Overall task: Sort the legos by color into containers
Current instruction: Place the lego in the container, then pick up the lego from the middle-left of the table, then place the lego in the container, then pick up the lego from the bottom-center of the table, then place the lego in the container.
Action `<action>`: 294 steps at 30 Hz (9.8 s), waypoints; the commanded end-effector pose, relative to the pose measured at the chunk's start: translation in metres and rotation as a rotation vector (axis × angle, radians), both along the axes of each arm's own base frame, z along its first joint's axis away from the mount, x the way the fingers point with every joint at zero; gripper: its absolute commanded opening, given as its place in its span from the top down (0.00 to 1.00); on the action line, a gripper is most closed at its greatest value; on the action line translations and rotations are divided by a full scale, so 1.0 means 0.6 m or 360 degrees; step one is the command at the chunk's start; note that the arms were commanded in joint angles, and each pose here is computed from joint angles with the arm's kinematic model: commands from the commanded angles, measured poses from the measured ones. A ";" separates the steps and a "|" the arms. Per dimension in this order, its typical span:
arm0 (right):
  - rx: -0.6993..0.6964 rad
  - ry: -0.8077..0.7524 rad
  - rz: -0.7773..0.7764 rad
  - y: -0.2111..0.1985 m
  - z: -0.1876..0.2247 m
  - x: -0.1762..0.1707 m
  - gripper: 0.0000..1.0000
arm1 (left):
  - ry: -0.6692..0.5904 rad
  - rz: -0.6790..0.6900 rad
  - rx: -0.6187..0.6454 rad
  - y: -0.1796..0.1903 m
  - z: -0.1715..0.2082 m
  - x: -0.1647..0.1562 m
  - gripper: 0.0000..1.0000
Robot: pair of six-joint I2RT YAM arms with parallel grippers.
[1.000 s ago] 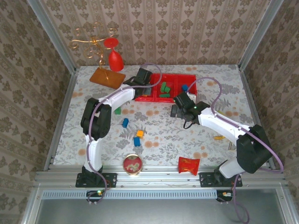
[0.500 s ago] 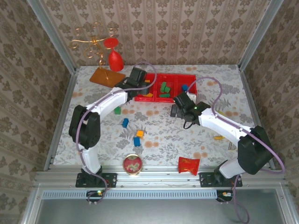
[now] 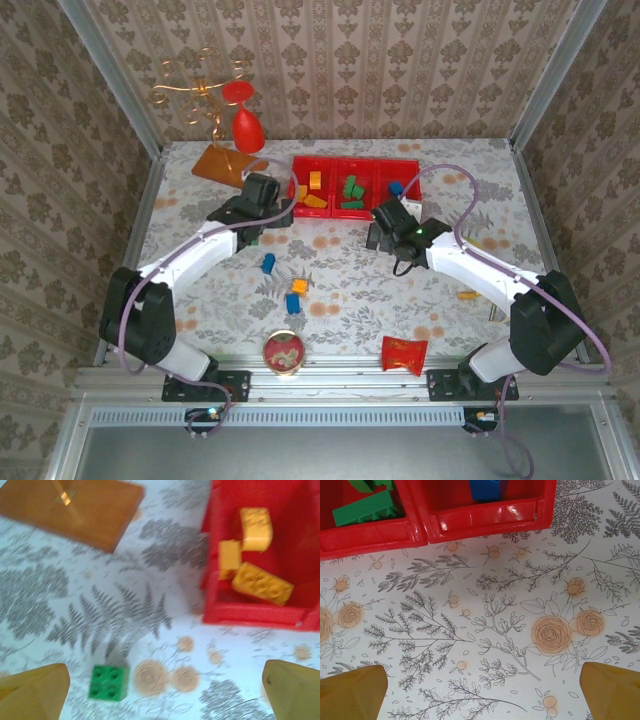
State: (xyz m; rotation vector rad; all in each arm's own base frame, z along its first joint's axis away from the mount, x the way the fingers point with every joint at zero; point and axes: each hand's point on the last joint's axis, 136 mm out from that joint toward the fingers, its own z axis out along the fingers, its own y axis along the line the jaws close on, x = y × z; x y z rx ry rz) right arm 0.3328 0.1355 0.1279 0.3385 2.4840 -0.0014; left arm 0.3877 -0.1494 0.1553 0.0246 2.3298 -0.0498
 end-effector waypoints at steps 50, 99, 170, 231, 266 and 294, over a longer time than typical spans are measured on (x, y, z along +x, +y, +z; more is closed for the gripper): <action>-0.0067 -0.0098 -0.0197 -0.040 0.014 -0.008 0.00 | 0.0516 0.0106 0.0024 0.080 -0.194 0.034 0.56; -0.0134 -0.0194 -0.0364 -0.108 0.043 -0.058 0.00 | -0.0106 -0.0728 -0.0046 -0.385 0.016 0.147 0.70; 0.0112 0.0253 0.0549 0.322 -0.057 -0.177 0.03 | -0.0351 0.0371 -0.0222 0.155 0.035 -0.145 0.00; -0.0036 0.0585 0.0858 0.426 -0.182 -0.168 0.55 | -0.0151 0.0556 -0.0233 0.226 -0.065 -0.177 0.00; -0.0161 0.0297 0.0675 0.238 -0.059 -0.157 0.74 | -0.0104 0.0542 -0.0314 0.212 -0.035 -0.170 0.00; -0.0135 -0.0103 0.0131 -0.051 0.088 0.120 0.70 | -0.0045 0.0421 -0.0437 0.172 -0.039 -0.158 0.00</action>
